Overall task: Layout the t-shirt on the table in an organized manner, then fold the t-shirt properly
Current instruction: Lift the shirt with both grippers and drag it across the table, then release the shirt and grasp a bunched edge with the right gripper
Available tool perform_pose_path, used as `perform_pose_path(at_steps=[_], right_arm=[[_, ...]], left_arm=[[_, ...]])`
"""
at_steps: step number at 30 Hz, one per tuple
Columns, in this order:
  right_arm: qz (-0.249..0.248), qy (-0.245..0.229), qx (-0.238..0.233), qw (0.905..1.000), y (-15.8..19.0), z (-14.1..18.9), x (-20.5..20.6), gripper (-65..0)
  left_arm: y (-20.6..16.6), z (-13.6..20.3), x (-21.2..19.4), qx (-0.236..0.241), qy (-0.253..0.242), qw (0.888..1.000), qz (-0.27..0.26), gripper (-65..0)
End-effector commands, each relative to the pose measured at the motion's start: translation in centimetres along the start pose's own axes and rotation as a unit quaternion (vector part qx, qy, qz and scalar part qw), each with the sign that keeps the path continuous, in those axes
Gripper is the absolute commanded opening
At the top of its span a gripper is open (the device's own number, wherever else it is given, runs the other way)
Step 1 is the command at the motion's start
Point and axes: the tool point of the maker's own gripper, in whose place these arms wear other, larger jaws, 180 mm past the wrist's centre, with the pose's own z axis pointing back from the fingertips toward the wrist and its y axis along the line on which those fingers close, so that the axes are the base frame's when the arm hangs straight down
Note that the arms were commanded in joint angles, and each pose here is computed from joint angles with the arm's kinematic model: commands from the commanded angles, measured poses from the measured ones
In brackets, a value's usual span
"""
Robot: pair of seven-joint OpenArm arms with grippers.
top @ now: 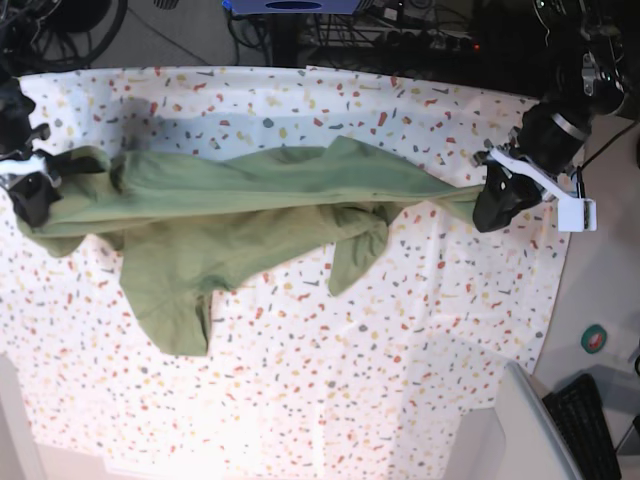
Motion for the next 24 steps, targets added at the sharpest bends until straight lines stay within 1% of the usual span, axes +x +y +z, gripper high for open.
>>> perform_pose_path(at_steps=[1,2,5,7,9,11,12,14,16,19,20,21,23,24], right_arm=[[0.014,-0.032,0.014,0.9993,0.7,-0.4,2.6,-65.0],[0.017,-0.03,0.022,0.9992,1.3,-0.9,3.1,-65.0],[0.021,-0.048,0.046,0.9976,3.1,-2.3,5.4,-65.0],[0.022,-0.07,0.063,0.9953,4.5,-3.1,7.3,-65.0],[0.029,-0.106,0.084,0.9904,6.1,-3.8,10.3,-65.0],[0.041,-0.115,0.103,0.9872,7.8,-5.4,12.2,-65.0],[0.055,-0.116,0.107,0.9859,8.6,-6.6,13.3,-65.0],[0.073,-0.102,0.11,0.9861,9.8,-9.4,14.2,-65.0],[0.079,-0.089,0.115,0.9862,11.1,-12.4,15.2,-65.0],[0.072,-0.079,0.125,0.9863,13.3,-17.5,16.9,-65.0],[0.067,-0.08,0.127,0.9864,14.1,-19.4,17.7,-65.0],[0.064,-0.073,0.127,0.9871,14.6,-21.3,18.3,-65.0],[0.066,-0.045,0.121,0.9895,15.1,-24.2,18.5,-65.0],[0.066,-0.034,0.116,0.9905,15.1,-25.3,18.8,-57.0]], left_arm=[[-0.5,-0.3,1.9,-0.008,-0.03,1.0,0.0,-65.0],[-0.8,-0.8,2.8,-0.011,-0.041,0.999,0.003,-65.0],[-1.8,-1.9,4.9,-0.026,-0.059,0.998,0.0,-65.0],[-2.6,-2.7,6.3,-0.037,-0.074,0.997,0.001,-65.0],[-3.6,-3.6,7.9,-0.049,-0.09,0.995,0.004,-65.0],[-3.8,-4.6,9.5,-0.051,-0.105,0.993,0.023,-65.0],[-3.6,-5.3,10.3,-0.047,-0.113,0.992,0.044,-65.0],[-3.0,-6.9,11.5,-0.04,-0.121,0.988,0.085,-65.0],[-2.4,-8.4,12.8,-0.04,-0.125,0.985,0.108,-65.0],[-1.7,-11.6,15.0,-0.047,-0.128,0.98,0.142,-65.0],[-1.1,-12.8,15.9,-0.039,-0.134,0.979,0.146,-65.0],[-0.9,-14.2,16.8,-0.03,-0.139,0.979,0.144,-65.0],[-1.6,-17.2,17.8,-0.013,-0.137,0.983,0.117,-65.0],[-1.9,-18.6,18.2,-0.002,-0.139,0.986,0.097,-65.0]])
